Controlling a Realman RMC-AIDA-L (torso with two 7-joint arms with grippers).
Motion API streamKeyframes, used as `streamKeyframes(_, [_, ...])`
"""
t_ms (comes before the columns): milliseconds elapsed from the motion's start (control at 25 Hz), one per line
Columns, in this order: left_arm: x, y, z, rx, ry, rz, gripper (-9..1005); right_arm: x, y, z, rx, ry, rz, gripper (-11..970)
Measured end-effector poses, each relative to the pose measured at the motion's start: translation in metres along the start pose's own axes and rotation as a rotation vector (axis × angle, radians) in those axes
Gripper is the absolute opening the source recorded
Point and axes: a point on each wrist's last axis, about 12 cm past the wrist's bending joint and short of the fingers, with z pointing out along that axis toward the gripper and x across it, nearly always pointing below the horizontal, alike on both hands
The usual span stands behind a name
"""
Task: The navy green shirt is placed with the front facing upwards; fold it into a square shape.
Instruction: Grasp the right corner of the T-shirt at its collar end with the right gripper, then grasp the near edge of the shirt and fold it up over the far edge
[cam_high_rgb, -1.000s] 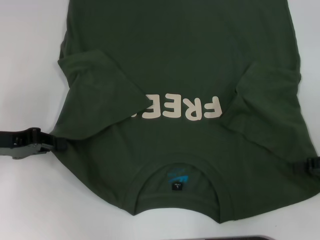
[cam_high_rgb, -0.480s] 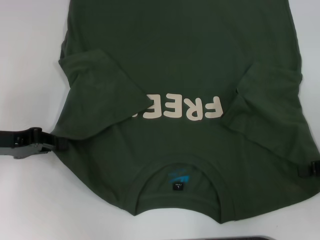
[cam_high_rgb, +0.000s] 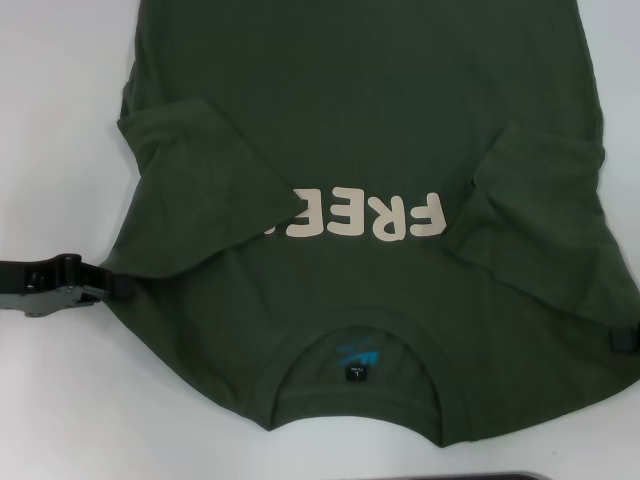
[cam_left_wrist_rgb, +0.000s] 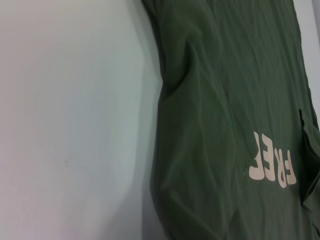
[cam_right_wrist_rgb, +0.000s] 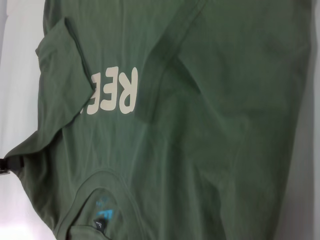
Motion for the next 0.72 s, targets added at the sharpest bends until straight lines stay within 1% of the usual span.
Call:
streamKeyframes(160, [0.000, 0.000, 0.000, -0.002, 0.007, 0.004, 25, 0.000, 0.000, -0.002, -0.001, 0.001, -0.012, 49])
streamKeyframes(240, [0.001, -0.001, -0.002, 0.001, 0.024, 0.023, 25, -0.001, 0.001, -0.004, 0.000, 0.002, -0.025, 36])
streamKeyframes(440, [0.009, -0.004, -0.007, 0.016, 0.131, 0.093, 25, -0.001, 0.003, -0.012, 0.003, 0.011, -0.048, 29])
streamKeyframes(720, [0.024, -0.001, -0.009, -0.005, 0.261, 0.106, 25, 0.007, 0.004, -0.028, 0.000, 0.035, -0.059, 29])
